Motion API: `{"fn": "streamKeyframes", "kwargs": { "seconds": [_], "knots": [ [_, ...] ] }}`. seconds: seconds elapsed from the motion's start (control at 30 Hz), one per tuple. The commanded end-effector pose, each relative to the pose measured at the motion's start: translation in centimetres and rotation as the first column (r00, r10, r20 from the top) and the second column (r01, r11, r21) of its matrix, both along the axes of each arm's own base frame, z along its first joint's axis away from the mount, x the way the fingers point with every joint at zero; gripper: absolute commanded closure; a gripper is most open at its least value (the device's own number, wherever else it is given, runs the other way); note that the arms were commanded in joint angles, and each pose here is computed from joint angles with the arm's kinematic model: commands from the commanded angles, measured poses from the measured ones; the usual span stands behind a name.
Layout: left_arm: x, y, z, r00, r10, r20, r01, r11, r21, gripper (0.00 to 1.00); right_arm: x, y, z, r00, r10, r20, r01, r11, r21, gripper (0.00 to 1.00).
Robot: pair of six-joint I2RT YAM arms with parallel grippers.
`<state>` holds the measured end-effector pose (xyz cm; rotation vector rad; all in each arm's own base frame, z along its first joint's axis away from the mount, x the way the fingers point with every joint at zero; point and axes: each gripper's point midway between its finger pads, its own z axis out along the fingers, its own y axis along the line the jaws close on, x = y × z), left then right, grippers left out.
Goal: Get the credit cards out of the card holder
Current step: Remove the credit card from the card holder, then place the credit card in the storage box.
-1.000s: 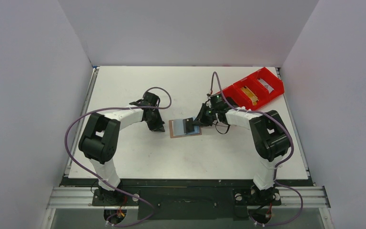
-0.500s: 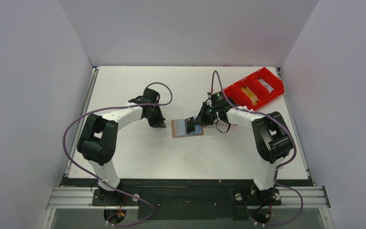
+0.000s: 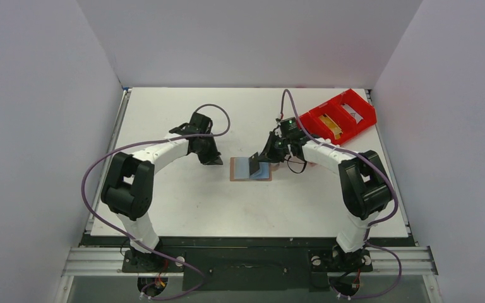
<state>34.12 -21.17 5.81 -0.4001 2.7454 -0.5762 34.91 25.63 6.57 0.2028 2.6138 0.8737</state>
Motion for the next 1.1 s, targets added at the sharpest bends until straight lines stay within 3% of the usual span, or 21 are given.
{"fn": "streamKeyframes", "kwargs": {
  "seconds": [0.0,0.2,0.43,0.63,1.07],
  "knots": [
    [1.7,-3.3,4.4,0.993,-0.057,0.106,0.07,0.991,-0.116,1.0,1.4,0.0,3.1,0.996,-0.002,0.091,0.001,1.0,0.004,1.0],
    [2.2,-6.8,4.3,0.991,-0.093,0.093,0.112,0.968,-0.227,1.0,1.3,-0.1,3.5,0.995,-0.003,0.096,0.003,1.0,0.002,1.0],
    [2.5,-8.2,4.3,0.991,-0.108,0.084,0.13,0.934,-0.332,0.75,1.4,-0.5,4.4,0.995,-0.012,0.096,0.009,1.0,0.03,1.0],
    [2.3,-9.0,4.5,0.989,-0.113,0.093,0.143,0.89,-0.433,0.63,1.4,-0.6,5.8,0.995,-0.021,0.098,0.013,0.997,0.073,1.0],
    [2.4,-10.3,8.3,0.99,-0.063,0.125,0.134,0.679,-0.722,0.49,1.8,1.1,10.0,0.996,-0.04,0.079,0.011,0.942,0.335,1.0]
  ]
}}
